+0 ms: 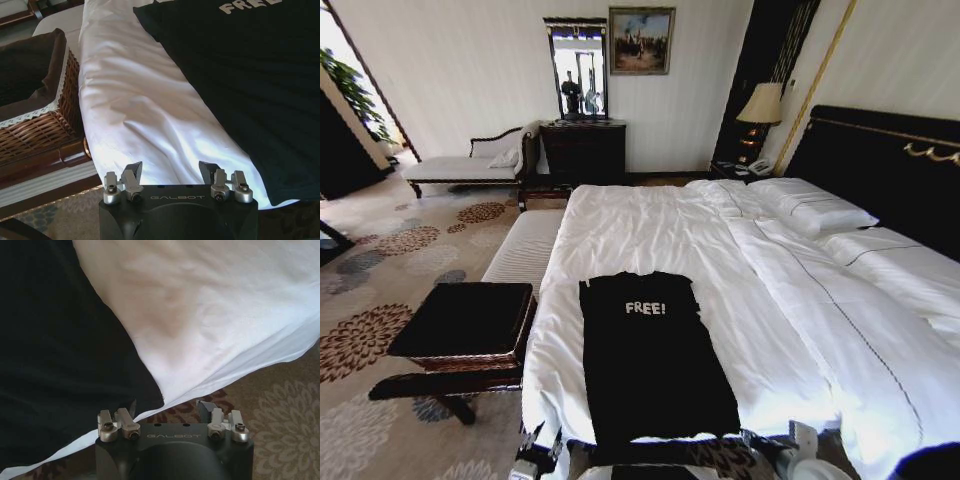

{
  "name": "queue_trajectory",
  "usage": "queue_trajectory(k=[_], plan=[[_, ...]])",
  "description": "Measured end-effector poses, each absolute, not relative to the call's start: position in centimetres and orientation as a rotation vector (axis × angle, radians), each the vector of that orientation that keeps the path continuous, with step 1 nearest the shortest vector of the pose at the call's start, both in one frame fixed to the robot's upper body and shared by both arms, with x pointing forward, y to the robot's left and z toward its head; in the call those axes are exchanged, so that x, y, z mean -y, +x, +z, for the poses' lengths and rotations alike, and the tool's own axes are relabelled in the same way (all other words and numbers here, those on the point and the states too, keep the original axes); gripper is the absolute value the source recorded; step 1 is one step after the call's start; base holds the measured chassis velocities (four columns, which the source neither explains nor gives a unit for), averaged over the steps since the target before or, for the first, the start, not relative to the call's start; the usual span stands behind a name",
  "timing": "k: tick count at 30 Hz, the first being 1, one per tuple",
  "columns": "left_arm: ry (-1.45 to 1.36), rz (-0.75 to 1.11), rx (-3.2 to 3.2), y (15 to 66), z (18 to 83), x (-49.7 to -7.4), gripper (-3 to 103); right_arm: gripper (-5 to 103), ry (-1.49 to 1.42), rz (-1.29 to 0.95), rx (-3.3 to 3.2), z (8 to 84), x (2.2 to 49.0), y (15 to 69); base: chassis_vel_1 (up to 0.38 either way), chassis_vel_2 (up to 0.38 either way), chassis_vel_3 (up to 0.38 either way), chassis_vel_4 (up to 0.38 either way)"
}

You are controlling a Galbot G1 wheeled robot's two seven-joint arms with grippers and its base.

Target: Fold the clothes on the bed and place them into the basket.

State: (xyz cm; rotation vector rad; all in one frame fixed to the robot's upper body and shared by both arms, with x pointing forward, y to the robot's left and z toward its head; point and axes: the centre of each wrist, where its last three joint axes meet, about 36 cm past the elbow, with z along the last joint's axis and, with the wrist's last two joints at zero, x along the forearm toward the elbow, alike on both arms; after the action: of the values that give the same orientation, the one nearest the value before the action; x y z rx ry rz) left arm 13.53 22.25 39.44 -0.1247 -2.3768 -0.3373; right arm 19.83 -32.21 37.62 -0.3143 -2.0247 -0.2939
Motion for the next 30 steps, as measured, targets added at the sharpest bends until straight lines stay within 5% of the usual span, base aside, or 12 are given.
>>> queue_trajectory(k=[9, 19, 30], plan=[[-0.146, -0.268, 2.517, 13.7, 39.7, -22.7, 97, 97, -0.429, -0.312, 2.276, 38.0, 32.6, 19.4, 0.000, 0.000, 0.000, 0.000], [-0.100, -0.237, 2.694, 16.6, 39.6, -23.0, 100, 100, -0.462, -0.332, 2.632, 39.8, 34.1, 19.9, 0.000, 0.000, 0.000, 0.000], [-0.107, -0.159, 2.846, 20.4, 38.4, -21.9, 100, 100, -0.308, -0.684, 2.712, 40.2, 34.6, 25.7, 0.000, 0.000, 0.000, 0.000]])
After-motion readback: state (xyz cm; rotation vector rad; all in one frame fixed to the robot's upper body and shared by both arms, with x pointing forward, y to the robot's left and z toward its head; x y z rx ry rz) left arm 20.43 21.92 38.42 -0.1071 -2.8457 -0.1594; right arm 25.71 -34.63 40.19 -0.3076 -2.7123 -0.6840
